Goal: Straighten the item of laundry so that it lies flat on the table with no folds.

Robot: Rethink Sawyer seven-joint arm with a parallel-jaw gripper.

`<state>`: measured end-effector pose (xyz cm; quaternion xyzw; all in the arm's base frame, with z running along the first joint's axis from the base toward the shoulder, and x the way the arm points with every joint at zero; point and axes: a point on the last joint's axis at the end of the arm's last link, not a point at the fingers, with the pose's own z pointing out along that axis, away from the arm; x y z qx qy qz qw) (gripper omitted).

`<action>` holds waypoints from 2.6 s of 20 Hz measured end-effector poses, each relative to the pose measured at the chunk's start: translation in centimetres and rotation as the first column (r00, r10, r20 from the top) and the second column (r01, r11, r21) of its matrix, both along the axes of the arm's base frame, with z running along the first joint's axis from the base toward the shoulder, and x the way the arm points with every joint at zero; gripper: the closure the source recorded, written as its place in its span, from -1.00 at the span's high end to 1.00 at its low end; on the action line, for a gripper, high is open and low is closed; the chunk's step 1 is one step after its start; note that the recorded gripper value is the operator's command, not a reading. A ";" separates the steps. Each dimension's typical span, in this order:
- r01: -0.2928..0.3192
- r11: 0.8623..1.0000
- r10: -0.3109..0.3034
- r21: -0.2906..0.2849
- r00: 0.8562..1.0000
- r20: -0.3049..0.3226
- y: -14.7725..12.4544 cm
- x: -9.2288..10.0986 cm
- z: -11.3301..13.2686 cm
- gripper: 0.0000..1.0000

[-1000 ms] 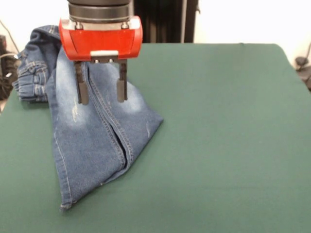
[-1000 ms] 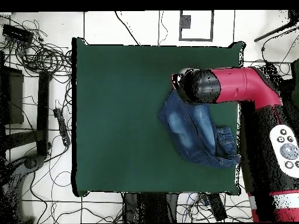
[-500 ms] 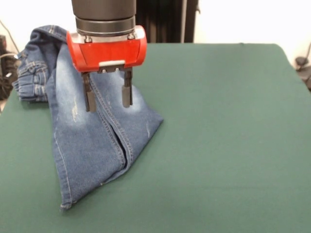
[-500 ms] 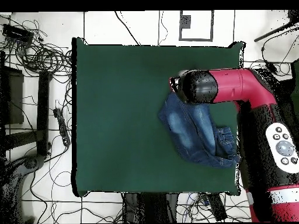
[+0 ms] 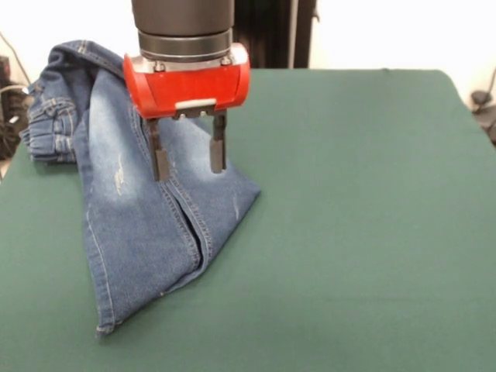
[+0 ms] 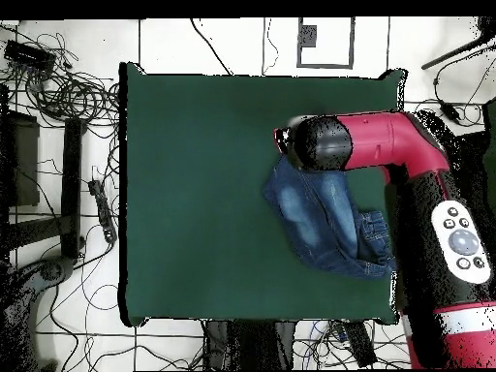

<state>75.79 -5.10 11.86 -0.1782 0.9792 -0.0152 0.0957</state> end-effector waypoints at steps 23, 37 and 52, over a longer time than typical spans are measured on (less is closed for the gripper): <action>-0.080 0.997 0.080 -0.012 0.996 0.035 4.5 -0.3 -3.5 1.00; -0.121 0.982 0.121 -0.148 0.993 -0.006 1.8 -2.5 -6.1 1.00; -0.119 0.980 0.117 -0.160 0.993 -0.023 0.5 -4.8 -10.6 1.00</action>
